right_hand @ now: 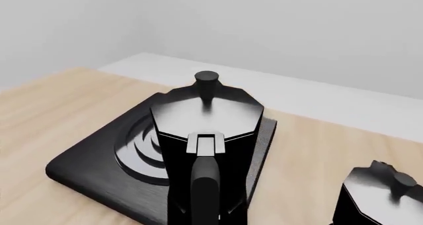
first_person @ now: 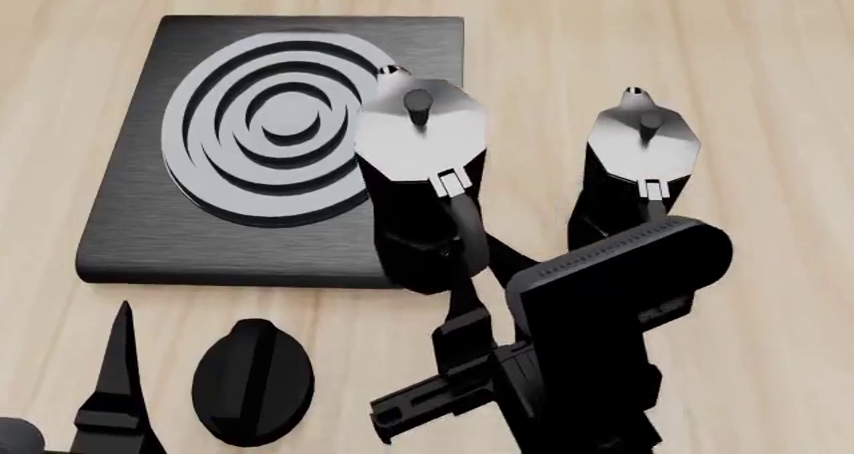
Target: Put the right moka pot on the stove.
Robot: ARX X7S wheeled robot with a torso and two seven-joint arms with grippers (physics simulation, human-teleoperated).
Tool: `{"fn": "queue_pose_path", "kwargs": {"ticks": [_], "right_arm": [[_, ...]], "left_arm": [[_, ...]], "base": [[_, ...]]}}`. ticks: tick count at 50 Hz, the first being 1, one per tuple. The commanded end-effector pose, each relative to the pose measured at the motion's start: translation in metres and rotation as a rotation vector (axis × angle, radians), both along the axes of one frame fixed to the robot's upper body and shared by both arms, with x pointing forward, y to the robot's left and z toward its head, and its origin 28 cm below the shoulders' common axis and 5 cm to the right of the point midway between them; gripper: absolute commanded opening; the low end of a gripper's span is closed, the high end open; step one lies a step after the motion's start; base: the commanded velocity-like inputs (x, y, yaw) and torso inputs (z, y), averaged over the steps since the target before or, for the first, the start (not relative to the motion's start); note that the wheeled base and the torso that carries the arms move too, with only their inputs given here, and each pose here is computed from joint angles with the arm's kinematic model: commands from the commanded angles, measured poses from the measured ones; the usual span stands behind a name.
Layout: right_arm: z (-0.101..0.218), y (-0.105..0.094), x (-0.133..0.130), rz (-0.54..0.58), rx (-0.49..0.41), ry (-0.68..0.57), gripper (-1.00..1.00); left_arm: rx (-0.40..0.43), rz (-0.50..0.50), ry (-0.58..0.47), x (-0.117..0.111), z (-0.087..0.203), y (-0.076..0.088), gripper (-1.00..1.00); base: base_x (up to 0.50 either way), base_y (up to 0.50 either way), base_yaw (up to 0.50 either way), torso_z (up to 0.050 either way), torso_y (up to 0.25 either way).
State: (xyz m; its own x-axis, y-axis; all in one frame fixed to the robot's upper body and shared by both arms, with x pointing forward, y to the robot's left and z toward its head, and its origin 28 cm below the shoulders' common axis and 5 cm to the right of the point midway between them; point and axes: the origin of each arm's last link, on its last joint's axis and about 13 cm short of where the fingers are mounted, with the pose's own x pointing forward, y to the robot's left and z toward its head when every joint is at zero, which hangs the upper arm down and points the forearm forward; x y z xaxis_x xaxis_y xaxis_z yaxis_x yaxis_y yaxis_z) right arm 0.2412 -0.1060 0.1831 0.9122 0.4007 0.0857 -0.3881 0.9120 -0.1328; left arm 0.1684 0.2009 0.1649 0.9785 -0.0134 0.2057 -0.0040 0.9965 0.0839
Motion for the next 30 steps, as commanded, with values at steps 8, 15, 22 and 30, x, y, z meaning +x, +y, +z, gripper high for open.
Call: {"fn": "queue_pose_path", "kwargs": {"ticks": [8, 15, 22, 30], "right_arm": [[0.016, 0.011, 0.031, 0.019, 0.005, -0.025, -1.0], [0.022, 0.015, 0.044, 0.026, 0.015, -0.02, -1.0], [0.024, 0.02, 0.056, 0.038, 0.019, -0.014, -1.0], [0.027, 0.023, 0.069, 0.041, 0.02, -0.003, -1.0]], "left_arm": [[-0.001, -0.001, -0.001, 0.0, -0.001, 0.0, 1.0], [-0.003, -0.001, -0.001, 0.0, 0.0, 0.0, 1.0], [-0.003, -0.002, -0.003, 0.0, 0.0, 0.0, 1.0], [-0.005, -0.003, -0.002, 0.0, 0.0, 0.0, 1.0]], "base": [[0.0, 0.0, 0.0, 0.001, 0.001], [0.0, 0.0, 0.0, 0.0, 0.001], [0.0, 0.0, 0.0, 0.0, 0.0], [0.0, 0.0, 0.0, 0.0, 0.001]]}}
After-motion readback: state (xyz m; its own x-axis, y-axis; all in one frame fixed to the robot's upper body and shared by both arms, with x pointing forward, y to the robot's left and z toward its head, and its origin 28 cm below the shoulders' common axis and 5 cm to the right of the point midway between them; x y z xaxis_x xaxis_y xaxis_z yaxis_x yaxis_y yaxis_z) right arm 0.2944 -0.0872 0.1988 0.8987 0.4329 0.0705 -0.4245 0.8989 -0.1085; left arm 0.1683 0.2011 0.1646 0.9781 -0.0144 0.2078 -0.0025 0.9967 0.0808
